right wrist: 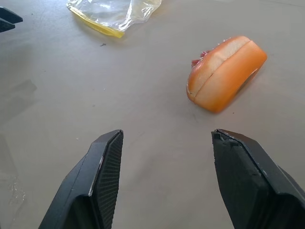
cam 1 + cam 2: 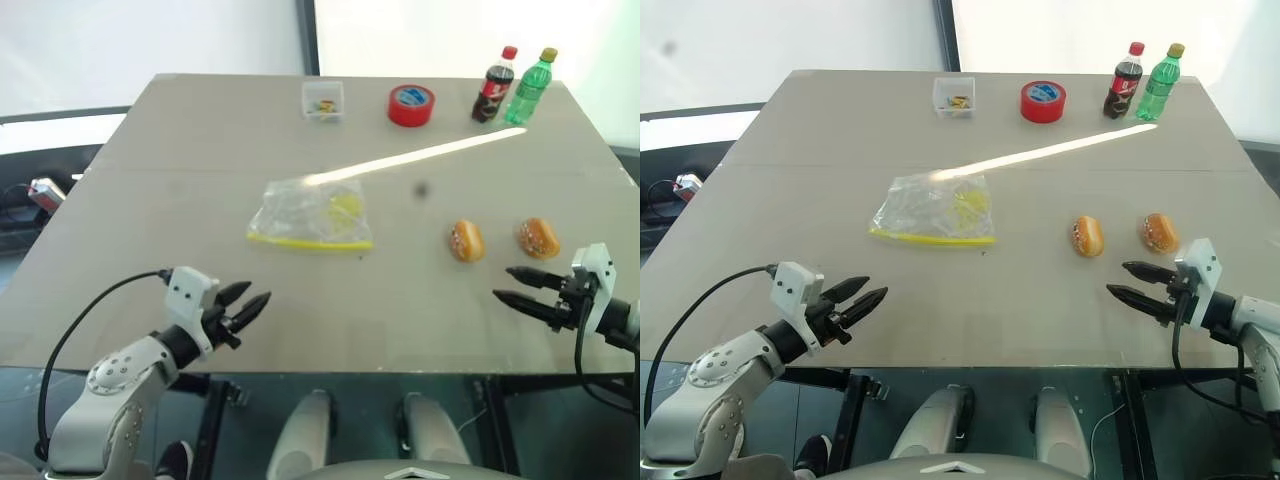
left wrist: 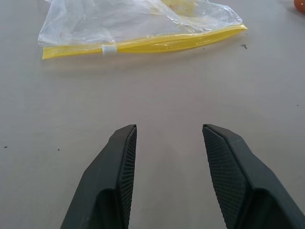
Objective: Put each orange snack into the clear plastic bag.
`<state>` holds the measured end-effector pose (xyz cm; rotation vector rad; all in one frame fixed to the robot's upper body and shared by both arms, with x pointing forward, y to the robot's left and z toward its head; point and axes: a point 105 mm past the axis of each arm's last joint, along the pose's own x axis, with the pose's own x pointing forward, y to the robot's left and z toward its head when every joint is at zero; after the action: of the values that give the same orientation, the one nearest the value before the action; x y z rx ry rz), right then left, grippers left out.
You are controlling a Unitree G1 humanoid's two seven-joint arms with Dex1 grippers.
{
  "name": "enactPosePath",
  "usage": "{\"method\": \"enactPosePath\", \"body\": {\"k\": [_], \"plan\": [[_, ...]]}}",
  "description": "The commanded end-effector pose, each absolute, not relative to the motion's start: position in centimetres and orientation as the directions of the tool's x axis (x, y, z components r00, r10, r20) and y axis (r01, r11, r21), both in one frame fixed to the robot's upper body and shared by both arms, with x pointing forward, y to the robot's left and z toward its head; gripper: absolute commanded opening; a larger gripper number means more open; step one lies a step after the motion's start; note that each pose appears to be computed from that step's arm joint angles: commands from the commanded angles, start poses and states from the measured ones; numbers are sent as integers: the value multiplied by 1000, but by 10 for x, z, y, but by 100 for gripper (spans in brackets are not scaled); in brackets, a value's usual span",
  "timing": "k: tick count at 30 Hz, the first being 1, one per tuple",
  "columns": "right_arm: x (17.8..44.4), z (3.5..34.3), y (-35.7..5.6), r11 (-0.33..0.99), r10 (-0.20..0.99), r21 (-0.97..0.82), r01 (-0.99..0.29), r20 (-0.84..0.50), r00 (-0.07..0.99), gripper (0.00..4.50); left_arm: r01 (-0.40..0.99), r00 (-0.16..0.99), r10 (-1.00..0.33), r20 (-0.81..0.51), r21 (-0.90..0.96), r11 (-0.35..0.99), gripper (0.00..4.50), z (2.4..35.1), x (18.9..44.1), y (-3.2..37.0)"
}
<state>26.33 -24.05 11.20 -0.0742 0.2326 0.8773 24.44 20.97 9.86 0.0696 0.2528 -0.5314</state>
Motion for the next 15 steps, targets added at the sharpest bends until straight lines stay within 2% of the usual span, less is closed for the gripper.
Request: {"method": "enactPosePath", "body": {"k": [1,15], "plan": [[256,125,-247,634,754,-1,-774,-221,618,301,516,838,-497,-227,30,856,231,111,241,211],[251,122,-248,634,752,4,-773,-235,616,301,519,837,-502,-219,27,854,231,111,241,213]]}}
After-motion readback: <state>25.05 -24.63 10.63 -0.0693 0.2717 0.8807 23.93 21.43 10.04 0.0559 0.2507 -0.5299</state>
